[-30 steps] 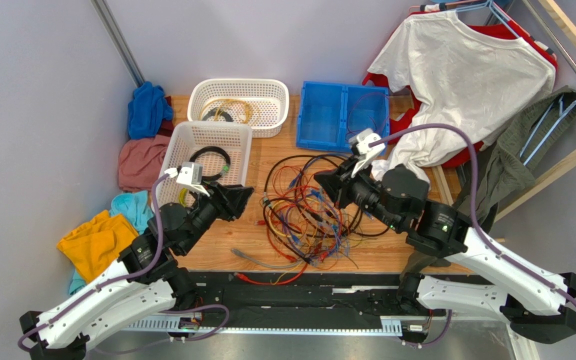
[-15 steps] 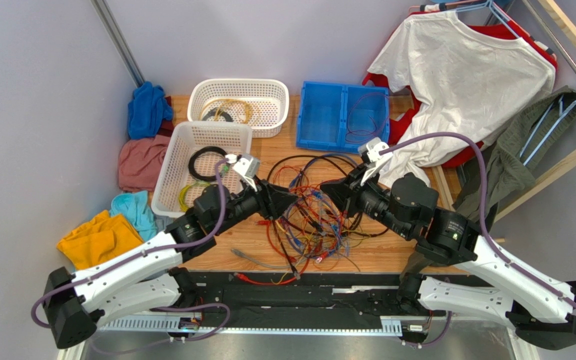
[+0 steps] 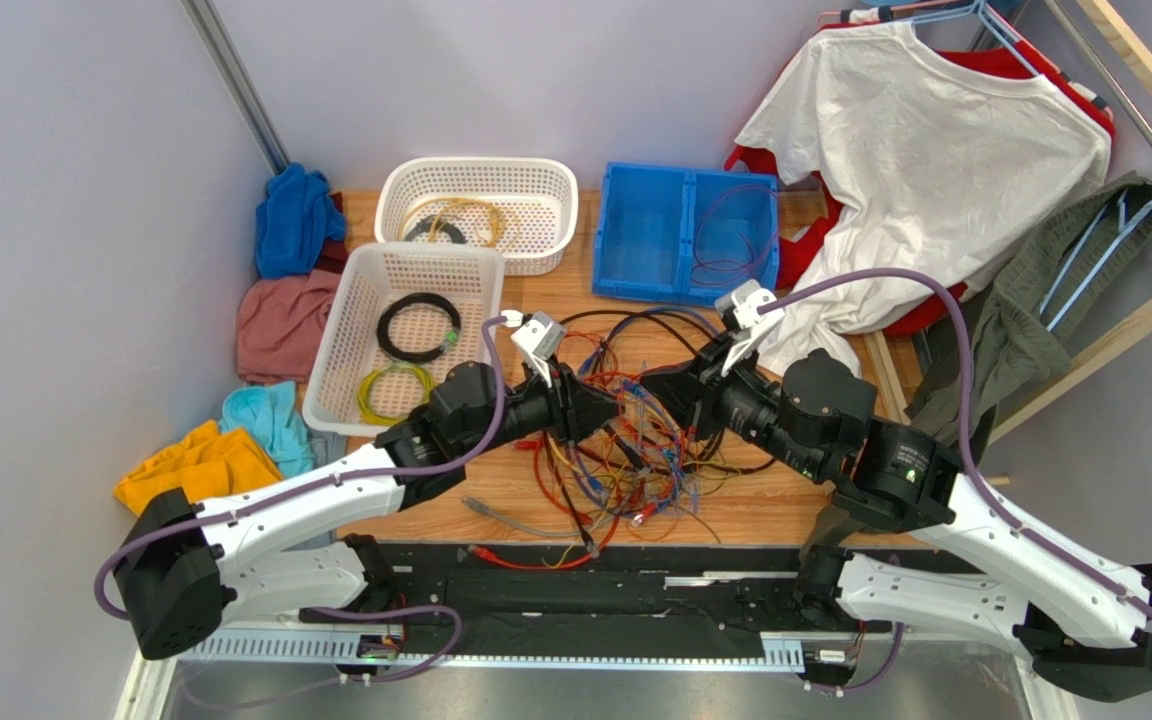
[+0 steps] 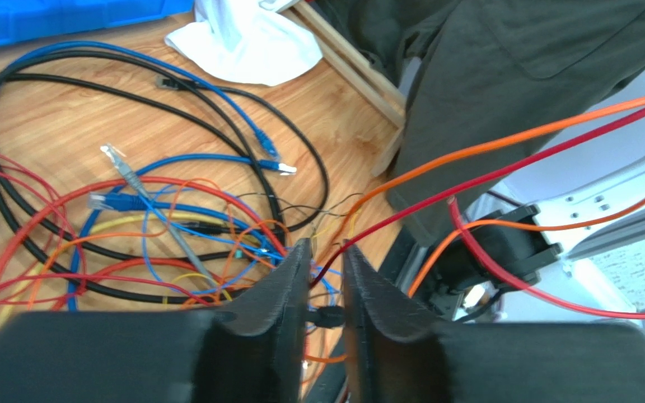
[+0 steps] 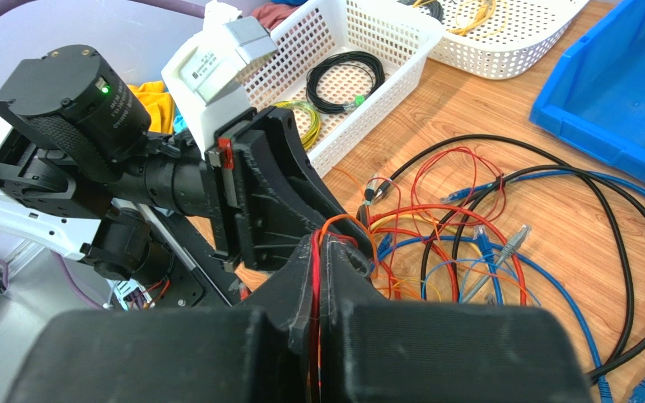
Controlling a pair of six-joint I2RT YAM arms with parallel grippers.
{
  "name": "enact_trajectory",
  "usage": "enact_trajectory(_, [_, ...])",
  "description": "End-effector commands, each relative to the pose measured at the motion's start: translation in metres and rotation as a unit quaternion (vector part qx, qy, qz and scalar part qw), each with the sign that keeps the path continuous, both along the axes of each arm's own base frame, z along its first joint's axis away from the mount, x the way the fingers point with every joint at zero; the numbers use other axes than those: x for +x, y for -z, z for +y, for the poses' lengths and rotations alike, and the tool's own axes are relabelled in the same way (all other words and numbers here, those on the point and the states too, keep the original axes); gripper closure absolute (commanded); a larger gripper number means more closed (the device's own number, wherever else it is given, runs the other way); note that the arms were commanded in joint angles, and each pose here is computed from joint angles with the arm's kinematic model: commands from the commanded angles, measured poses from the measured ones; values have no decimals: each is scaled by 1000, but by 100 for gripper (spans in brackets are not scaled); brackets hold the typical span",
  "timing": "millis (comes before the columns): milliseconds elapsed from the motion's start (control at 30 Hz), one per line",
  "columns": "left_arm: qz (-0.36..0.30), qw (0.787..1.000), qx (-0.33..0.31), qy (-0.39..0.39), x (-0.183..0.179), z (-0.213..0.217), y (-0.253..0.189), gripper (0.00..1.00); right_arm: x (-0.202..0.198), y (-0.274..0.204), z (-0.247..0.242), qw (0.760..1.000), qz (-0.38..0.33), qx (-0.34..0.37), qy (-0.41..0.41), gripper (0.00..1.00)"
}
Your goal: Untangle the cables
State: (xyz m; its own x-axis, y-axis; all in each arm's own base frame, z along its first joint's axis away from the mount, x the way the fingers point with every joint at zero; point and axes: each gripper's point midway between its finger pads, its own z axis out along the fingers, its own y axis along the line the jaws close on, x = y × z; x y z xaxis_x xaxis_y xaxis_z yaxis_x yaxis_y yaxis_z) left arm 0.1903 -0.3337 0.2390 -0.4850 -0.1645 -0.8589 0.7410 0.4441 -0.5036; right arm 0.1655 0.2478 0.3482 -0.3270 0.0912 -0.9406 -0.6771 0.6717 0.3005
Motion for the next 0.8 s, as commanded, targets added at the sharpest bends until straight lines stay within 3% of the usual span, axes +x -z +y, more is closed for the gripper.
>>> enact_trajectory(0, [-22, 1000, -13, -18, 10, -4, -23, 95, -4, -11, -1, 1000, -6, 21, -5, 100])
enact_trajectory(33, [-22, 998, -4, -50, 20, 2, -21, 100, -2, -11, -4, 1000, -8, 20, 3, 99])
enact_trajectory(167, [-18, 988, 47, -144, 41, 35, -11, 100, -1, -13, -17, 999, -14, 21, 23, 83])
enact_trajectory(233, [-24, 983, 47, -174, 46, 49, -20, 100, 1, -8, -21, 999, -14, 16, 34, 80])
enact_trajectory(567, [-68, 974, 50, -211, 44, 85, -85, 100, 5, 14, -22, 999, -4, 4, 47, 84])
enact_trajectory(733, [-93, 972, 41, -210, 42, 90, -120, 100, -2, 31, -2, 1000, 13, -1, 5, 55])
enact_trajectory(767, [-96, 972, 37, -209, 42, 90, -126, 100, -3, 36, 2, 1000, 17, -2, -3, 53])
